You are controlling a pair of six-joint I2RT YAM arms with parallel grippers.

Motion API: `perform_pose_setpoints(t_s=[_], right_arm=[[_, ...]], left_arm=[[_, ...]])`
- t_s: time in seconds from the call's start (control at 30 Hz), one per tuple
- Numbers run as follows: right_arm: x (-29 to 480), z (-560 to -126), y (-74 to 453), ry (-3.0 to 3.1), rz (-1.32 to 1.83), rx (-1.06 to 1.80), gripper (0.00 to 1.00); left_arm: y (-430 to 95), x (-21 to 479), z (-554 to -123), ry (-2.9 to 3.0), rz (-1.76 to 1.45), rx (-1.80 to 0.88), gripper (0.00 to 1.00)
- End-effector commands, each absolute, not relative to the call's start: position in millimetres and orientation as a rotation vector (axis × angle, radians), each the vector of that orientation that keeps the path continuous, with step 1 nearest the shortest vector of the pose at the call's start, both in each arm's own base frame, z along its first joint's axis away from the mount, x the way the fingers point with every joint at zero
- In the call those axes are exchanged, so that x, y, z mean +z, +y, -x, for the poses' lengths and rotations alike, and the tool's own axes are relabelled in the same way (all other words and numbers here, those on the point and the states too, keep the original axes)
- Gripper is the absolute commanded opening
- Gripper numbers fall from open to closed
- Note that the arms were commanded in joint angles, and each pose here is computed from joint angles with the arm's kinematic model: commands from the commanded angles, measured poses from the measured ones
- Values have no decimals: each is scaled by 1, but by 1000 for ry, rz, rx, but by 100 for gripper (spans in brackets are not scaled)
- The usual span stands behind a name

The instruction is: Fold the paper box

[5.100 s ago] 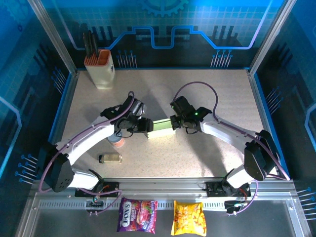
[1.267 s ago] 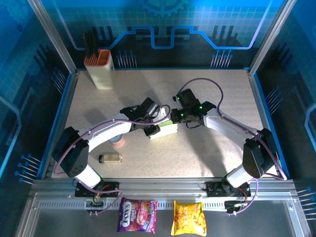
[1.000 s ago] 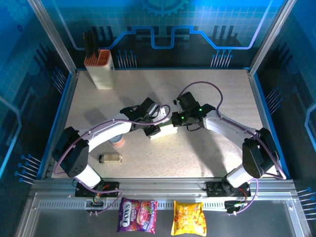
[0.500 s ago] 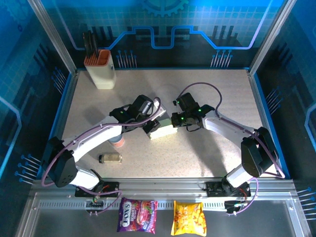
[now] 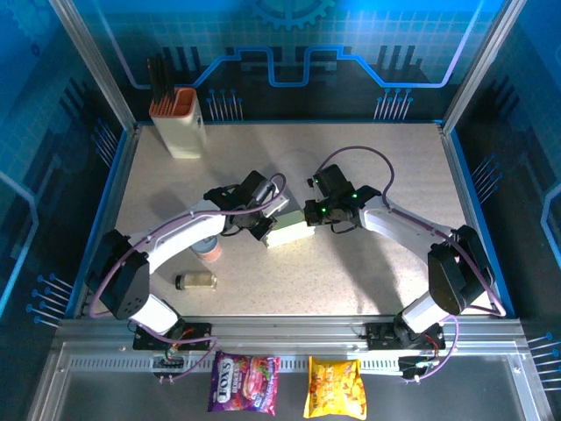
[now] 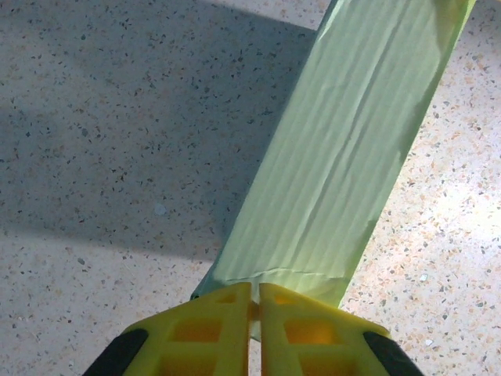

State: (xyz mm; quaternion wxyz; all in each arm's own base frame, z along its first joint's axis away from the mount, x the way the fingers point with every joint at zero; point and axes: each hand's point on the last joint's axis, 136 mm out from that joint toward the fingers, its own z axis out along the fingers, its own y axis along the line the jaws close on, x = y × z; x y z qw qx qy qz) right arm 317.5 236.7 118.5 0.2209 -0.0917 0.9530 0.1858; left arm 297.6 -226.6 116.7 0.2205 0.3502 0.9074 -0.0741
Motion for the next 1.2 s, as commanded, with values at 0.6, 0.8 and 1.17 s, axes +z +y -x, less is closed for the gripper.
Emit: perform_pose_setpoints(t_s=[0.6, 0.8, 1.17], right_arm=[[109, -318, 213, 2711, 218, 477, 7], [78, -299, 202, 2799, 201, 441, 5], [81, -302, 204, 2791, 201, 446, 5]], left_arm=[[-216, 83, -279, 2649, -983, -200, 9], [-221, 103, -285, 2595, -959, -220, 9], [-241, 154, -278, 2516, -900, -429, 13]])
